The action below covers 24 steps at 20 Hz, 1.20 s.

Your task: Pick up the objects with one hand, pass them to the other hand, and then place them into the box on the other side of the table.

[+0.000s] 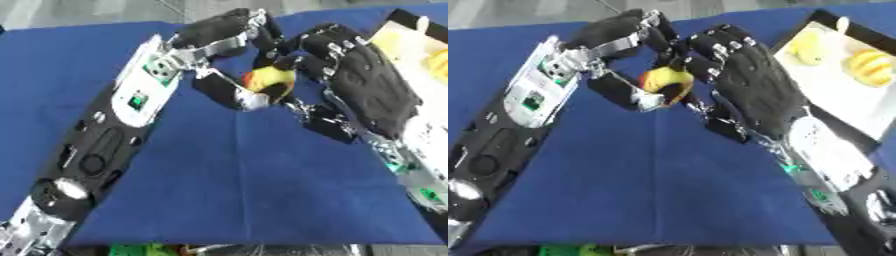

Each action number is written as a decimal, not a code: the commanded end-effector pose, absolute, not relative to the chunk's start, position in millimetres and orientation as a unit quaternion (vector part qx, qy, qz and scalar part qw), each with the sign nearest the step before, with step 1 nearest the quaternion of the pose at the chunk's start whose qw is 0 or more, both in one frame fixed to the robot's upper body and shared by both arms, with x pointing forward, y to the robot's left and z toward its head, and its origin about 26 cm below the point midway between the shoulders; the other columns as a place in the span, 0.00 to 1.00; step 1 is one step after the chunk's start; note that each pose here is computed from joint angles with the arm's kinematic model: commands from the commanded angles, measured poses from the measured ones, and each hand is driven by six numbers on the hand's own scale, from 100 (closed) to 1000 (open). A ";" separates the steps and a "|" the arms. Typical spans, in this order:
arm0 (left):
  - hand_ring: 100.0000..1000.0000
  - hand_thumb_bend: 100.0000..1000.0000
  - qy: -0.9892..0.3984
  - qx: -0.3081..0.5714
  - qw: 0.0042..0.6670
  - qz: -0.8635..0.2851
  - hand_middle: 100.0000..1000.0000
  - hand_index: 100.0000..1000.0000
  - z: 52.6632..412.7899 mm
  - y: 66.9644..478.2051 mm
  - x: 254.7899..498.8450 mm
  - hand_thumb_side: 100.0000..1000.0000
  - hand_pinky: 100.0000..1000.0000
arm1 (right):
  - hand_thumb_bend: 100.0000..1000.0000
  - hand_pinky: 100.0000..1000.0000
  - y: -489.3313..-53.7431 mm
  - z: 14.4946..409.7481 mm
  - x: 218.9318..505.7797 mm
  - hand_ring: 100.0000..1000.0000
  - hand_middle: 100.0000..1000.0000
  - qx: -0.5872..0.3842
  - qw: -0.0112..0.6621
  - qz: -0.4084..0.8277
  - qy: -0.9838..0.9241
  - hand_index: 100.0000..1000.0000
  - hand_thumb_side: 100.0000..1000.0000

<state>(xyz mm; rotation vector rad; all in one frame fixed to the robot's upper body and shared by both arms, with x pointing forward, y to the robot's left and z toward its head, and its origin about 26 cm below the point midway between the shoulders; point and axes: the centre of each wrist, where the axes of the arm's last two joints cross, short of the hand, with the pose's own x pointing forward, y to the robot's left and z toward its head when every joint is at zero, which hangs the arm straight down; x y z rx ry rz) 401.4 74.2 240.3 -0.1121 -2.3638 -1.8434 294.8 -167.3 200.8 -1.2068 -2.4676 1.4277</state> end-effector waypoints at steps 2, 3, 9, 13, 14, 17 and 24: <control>0.32 0.00 -0.774 -0.036 0.055 -0.629 0.29 0.37 248.5 72.8 400.5 0.16 0.55 | 0.00 0.68 -167.1 208.7 291.8 0.67 0.62 -0.383 0.017 0.447 -0.809 0.27 0.00; 0.33 0.00 -0.773 -0.037 0.055 -0.631 0.31 0.40 247.9 73.2 401.0 0.16 0.56 | 0.00 0.68 -167.3 208.7 291.8 0.67 0.62 -0.381 0.020 0.445 -0.810 0.26 0.00; 0.43 0.00 -0.772 -0.047 0.051 -0.632 0.36 0.55 248.7 77.4 402.8 0.16 0.62 | 0.00 0.67 -169.1 207.9 292.1 0.67 0.55 -0.379 0.034 0.436 -0.816 0.22 0.00; 0.47 0.00 -0.777 -0.046 0.046 -0.626 0.39 0.61 251.9 83.3 403.7 0.31 0.66 | 0.00 0.66 -170.4 206.9 292.0 0.67 0.52 -0.381 0.040 0.433 -0.816 0.21 0.00; 0.48 0.00 -0.779 -0.045 0.047 -0.623 0.39 0.62 252.8 85.5 404.2 0.34 0.66 | 0.00 0.66 -170.7 206.7 292.0 0.67 0.52 -0.382 0.041 0.432 -0.816 0.21 0.00; 0.48 0.00 -0.786 -0.041 0.047 -0.615 0.40 0.62 256.6 92.2 405.4 0.41 0.66 | 0.00 0.66 -172.0 206.5 292.2 0.66 0.51 -0.385 0.042 0.428 -0.816 0.20 0.00; 0.47 0.00 -0.797 -0.047 0.052 -0.600 0.37 0.59 269.3 106.4 405.4 0.50 0.66 | 0.00 0.65 -176.8 206.4 293.0 0.66 0.51 -0.401 0.045 0.424 -0.811 0.20 0.00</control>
